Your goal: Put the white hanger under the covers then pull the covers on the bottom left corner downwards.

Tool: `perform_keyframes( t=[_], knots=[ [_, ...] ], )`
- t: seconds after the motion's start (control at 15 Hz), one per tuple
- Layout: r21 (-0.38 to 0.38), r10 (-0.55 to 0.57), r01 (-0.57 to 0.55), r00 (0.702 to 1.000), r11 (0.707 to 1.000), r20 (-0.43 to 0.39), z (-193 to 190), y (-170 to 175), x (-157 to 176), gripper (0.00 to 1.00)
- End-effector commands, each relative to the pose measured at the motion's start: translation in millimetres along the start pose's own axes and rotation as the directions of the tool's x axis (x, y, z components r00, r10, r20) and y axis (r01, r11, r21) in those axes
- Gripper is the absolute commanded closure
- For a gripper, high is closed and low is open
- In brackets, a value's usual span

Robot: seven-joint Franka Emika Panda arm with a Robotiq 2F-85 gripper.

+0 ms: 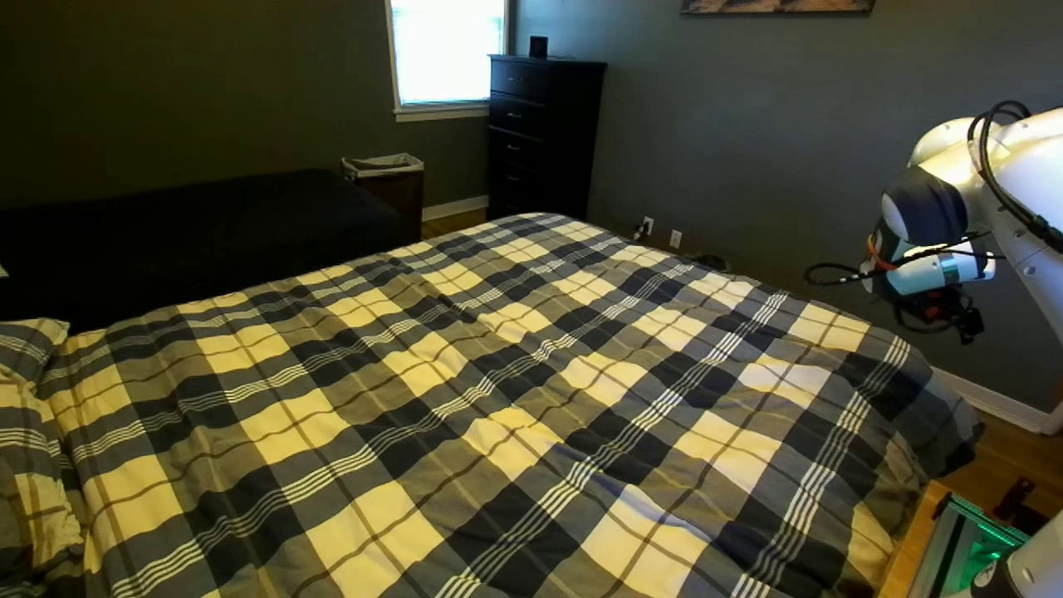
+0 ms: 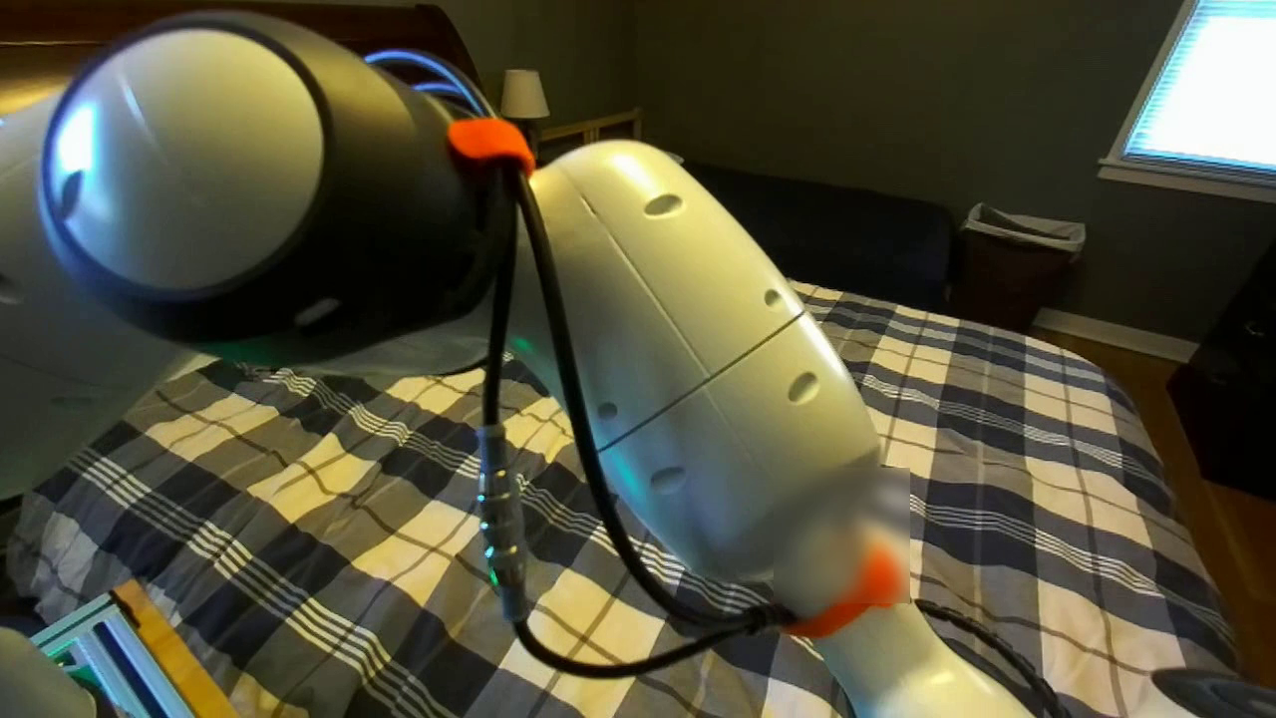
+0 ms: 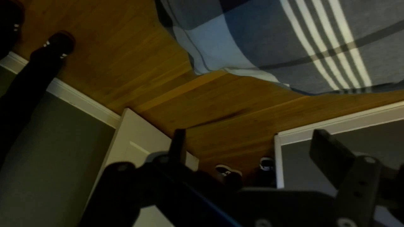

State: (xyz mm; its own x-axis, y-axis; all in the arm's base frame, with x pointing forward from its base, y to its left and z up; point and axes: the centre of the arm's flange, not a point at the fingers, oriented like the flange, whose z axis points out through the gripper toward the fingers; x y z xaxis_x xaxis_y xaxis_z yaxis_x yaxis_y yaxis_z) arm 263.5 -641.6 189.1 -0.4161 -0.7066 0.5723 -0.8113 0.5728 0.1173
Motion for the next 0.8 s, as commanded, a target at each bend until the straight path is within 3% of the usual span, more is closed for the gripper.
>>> perform_keyframes(
  t=[0.0,0.4,0.73],
  knots=[
    [0.107,-0.097,0.094,0.995,0.99,0.023,-38,30,-25,0.0],
    [0.252,-0.341,0.334,0.94,0.908,-0.02,-99,49,-59,0.0],
    [0.264,-0.499,0.488,0.866,0.832,-0.029,-147,60,-68,0.0]
  ],
)
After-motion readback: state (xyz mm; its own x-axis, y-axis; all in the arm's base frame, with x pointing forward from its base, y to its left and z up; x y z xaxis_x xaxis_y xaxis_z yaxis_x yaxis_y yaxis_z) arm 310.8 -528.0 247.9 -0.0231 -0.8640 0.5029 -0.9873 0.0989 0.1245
